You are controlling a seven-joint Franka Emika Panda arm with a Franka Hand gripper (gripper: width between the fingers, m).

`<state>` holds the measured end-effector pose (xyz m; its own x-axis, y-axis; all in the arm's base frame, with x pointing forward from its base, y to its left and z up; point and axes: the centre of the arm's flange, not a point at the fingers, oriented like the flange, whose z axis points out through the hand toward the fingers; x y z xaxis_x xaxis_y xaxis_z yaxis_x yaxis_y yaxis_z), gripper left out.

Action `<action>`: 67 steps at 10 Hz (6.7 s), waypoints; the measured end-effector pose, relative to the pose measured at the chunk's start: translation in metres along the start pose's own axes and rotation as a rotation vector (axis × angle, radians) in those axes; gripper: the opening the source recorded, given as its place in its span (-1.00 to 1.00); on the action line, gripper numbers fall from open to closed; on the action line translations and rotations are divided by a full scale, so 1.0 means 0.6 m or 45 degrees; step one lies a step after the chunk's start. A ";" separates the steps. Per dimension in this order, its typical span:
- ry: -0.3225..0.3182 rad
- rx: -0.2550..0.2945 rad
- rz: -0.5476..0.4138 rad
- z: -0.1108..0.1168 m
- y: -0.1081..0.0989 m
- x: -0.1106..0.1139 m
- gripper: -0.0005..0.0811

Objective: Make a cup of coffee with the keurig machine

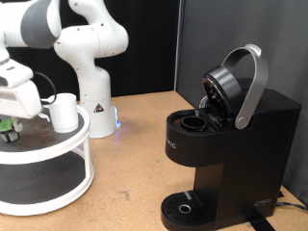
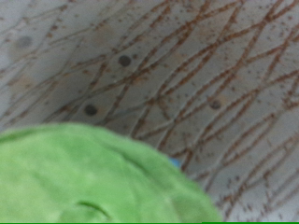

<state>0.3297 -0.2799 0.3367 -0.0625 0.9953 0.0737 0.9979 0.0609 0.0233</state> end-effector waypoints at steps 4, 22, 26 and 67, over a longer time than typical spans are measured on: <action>0.068 -0.038 -0.013 -0.089 -0.001 -0.027 0.16; 0.773 -0.175 0.784 -0.180 0.186 0.185 0.16; 0.865 -0.074 0.849 -0.187 0.194 0.212 0.16; 0.566 0.089 1.075 -0.041 0.324 0.531 0.59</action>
<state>0.5034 0.0473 0.3892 0.6912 0.5943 0.4113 0.7149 -0.6453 -0.2690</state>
